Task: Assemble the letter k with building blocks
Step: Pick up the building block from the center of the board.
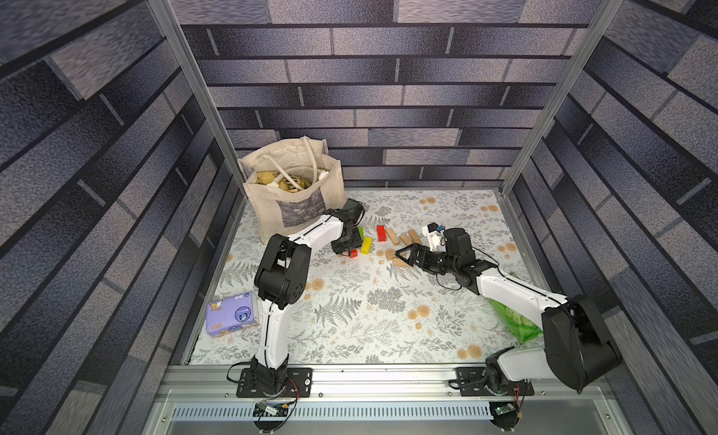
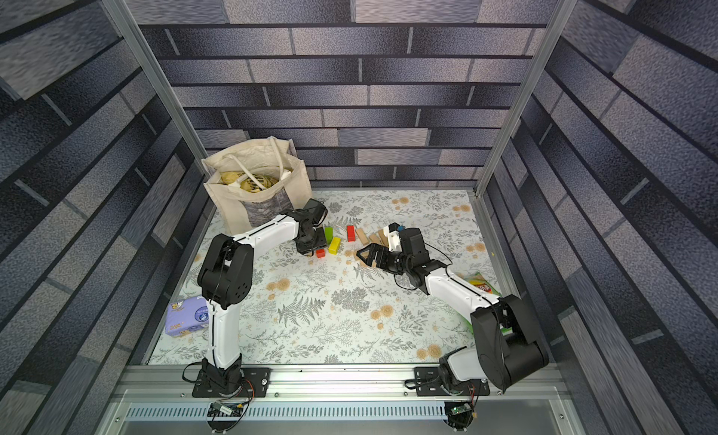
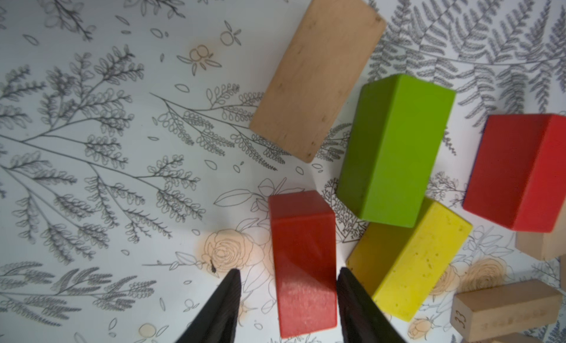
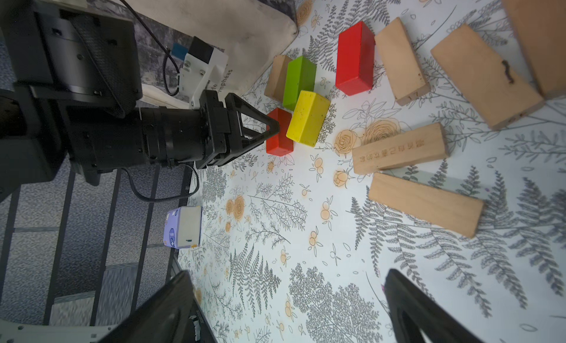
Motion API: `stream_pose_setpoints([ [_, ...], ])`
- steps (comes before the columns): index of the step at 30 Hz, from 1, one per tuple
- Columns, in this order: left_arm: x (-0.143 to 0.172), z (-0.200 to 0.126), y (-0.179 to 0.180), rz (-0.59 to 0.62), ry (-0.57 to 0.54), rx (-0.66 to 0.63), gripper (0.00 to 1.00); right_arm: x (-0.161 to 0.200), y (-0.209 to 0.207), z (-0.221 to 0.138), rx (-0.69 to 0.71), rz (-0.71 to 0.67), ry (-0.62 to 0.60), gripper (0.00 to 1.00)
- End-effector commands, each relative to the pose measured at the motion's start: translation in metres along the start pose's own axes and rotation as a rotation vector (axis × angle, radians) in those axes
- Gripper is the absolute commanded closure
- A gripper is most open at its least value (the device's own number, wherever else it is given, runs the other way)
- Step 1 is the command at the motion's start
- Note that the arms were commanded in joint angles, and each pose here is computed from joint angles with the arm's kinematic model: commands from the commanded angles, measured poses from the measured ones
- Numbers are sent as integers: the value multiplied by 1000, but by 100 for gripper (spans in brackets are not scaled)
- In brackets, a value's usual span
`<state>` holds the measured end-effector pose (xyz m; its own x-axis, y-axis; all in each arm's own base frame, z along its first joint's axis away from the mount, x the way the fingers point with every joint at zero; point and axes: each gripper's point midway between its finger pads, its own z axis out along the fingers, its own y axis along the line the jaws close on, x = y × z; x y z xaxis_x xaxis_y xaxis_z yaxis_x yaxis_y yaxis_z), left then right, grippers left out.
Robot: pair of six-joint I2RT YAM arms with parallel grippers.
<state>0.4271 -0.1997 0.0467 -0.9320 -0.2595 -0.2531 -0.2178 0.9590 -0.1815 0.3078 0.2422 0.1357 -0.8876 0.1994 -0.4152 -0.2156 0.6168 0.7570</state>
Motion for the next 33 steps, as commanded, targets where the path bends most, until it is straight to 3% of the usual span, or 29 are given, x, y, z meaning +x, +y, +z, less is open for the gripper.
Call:
stream_pose_setpoints([
  [1, 1, -1, -4, 3, 16, -15, 48, -1, 11, 1, -37, -10, -21, 0],
  [17, 4, 5, 10, 29, 48, -96, 63, 4, 16, 12, -36, -22, 7, 0],
  [26, 11, 5, 12, 56, 63, -105, 80, 7, 16, 10, -25, -29, 13, 0],
  [33, 18, -18, 8, 176, 44, -113, 91, 9, 19, 10, -27, -27, 13, 0],
])
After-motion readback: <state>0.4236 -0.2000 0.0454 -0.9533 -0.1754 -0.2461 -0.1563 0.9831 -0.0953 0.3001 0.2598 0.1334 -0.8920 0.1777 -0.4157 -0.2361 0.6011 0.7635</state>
